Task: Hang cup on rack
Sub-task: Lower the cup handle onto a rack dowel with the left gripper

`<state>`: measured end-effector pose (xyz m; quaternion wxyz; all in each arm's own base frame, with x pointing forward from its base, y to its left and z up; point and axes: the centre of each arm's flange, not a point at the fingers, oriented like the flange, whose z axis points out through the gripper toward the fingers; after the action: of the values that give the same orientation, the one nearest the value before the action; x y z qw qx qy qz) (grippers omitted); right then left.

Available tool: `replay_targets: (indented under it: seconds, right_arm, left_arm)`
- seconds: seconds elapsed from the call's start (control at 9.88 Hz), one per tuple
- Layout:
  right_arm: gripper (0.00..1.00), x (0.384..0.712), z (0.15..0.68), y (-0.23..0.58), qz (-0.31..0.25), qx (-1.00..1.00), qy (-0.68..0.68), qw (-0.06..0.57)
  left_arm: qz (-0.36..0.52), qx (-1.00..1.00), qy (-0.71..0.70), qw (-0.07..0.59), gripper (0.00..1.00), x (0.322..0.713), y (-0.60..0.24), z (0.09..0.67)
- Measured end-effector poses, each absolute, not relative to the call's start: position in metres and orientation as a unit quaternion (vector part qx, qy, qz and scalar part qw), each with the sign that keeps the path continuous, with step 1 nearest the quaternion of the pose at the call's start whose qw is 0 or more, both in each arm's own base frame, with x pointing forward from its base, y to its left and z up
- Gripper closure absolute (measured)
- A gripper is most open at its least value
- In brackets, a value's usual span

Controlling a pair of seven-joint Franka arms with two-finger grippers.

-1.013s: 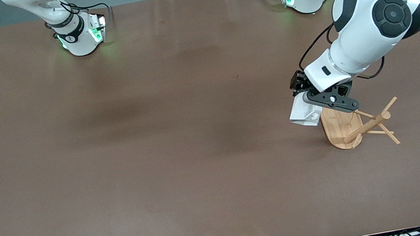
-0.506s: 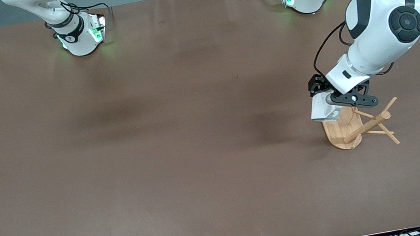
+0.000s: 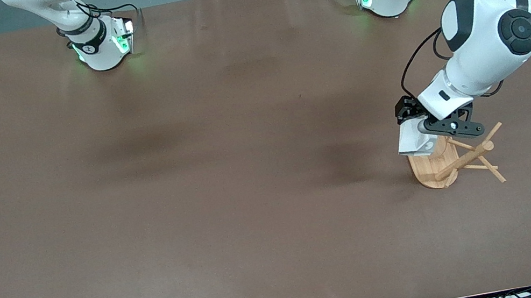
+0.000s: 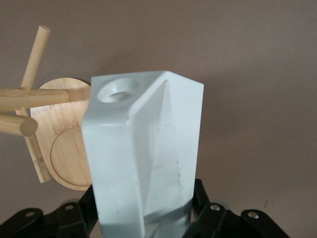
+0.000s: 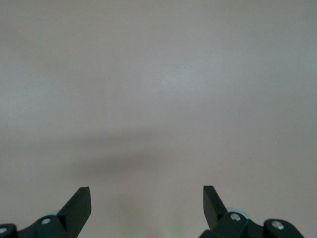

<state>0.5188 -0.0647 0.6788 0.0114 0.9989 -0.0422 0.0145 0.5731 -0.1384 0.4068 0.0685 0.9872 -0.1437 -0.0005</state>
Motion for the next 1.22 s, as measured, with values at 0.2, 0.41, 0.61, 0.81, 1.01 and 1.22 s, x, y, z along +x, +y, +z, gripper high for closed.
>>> replay_targets:
  seconds: [0.2, 0.41, 0.61, 0.81, 1.01, 1.22]
  right_arm:
    - [0.0, 0.519, 0.679, -0.066, 0.015, 0.999, -0.043, 0.011]
    - [0.0, 0.519, 0.679, -0.066, 0.015, 0.999, -0.044, 0.011]
    - [0.0, 0.519, 0.679, -0.066, 0.014, 0.999, -0.045, 0.011]
    - [0.0, 0.519, 0.678, -0.066, 0.014, 0.999, -0.045, 0.011]
    - [0.0, 0.519, 0.678, -0.066, 0.014, 0.999, -0.045, 0.011]
    - [0.0, 0.519, 0.678, -0.066, 0.014, 0.999, -0.045, 0.011]
  left_arm:
    - [0.01, 0.984, -0.165, 0.067, 0.26, 0.58, -0.117, 0.407]
    - [0.017, 0.983, -0.171, 0.066, 0.26, 0.585, -0.102, 0.404]
    - [0.023, 0.982, -0.175, 0.066, 0.26, 0.587, -0.1, 0.401]
    - [0.023, 0.98, -0.189, 0.062, 0.26, 0.593, -0.077, 0.392]
    - [0.022, 0.978, -0.196, 0.059, 0.26, 0.596, -0.06, 0.385]
    - [0.025, 0.978, -0.197, 0.057, 0.26, 0.598, -0.053, 0.383]
